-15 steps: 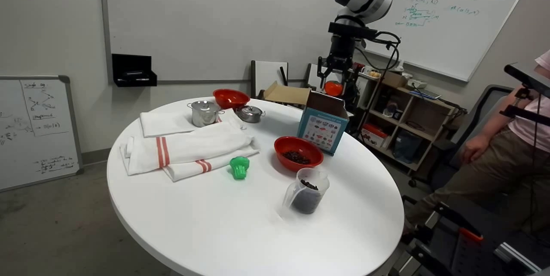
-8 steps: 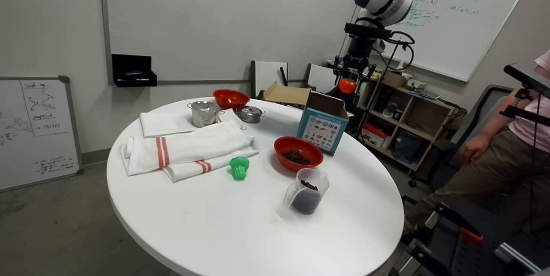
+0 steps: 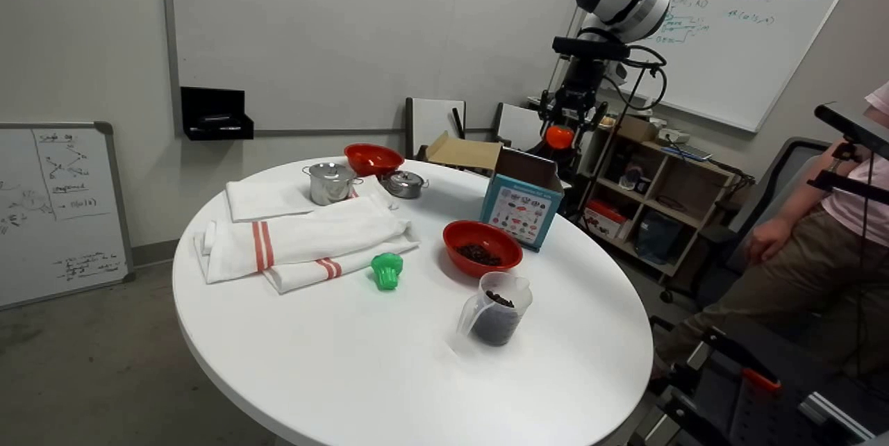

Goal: Put the plastic tomato in the blue box

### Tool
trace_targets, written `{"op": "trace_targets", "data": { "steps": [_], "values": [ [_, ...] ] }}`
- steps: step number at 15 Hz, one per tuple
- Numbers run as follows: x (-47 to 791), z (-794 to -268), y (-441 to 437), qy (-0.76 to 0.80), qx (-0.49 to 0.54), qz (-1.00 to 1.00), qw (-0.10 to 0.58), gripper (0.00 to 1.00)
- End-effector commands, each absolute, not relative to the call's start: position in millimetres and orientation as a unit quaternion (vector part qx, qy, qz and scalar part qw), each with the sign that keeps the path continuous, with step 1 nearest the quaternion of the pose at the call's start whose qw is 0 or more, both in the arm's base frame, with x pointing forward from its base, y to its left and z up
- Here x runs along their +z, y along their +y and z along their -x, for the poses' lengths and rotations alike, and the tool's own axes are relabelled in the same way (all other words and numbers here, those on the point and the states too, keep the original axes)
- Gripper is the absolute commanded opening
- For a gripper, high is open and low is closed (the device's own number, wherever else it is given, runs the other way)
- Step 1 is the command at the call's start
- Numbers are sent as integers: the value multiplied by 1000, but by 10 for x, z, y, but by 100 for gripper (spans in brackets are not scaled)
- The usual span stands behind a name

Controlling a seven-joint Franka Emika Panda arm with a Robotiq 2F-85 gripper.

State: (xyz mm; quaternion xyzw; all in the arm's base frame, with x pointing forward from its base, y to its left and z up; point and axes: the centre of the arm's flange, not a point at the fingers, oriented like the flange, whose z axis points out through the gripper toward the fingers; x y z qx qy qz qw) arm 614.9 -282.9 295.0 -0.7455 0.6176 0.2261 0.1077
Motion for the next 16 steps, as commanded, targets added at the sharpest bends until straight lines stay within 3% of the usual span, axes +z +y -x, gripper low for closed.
{"op": "trace_targets", "data": {
  "steps": [1,5,6,7,16],
  "values": [
    [2950,-6149,-2828,619,226,745,107,63],
    [2946,-6147,-2828,620,227,744,107,63],
    [2946,-6147,-2827,620,227,743,107,38],
    [2897,-5774,-2787,622,228,742,104,38],
    [2670,-5456,-2951,689,188,692,107,38]
  ]
}}
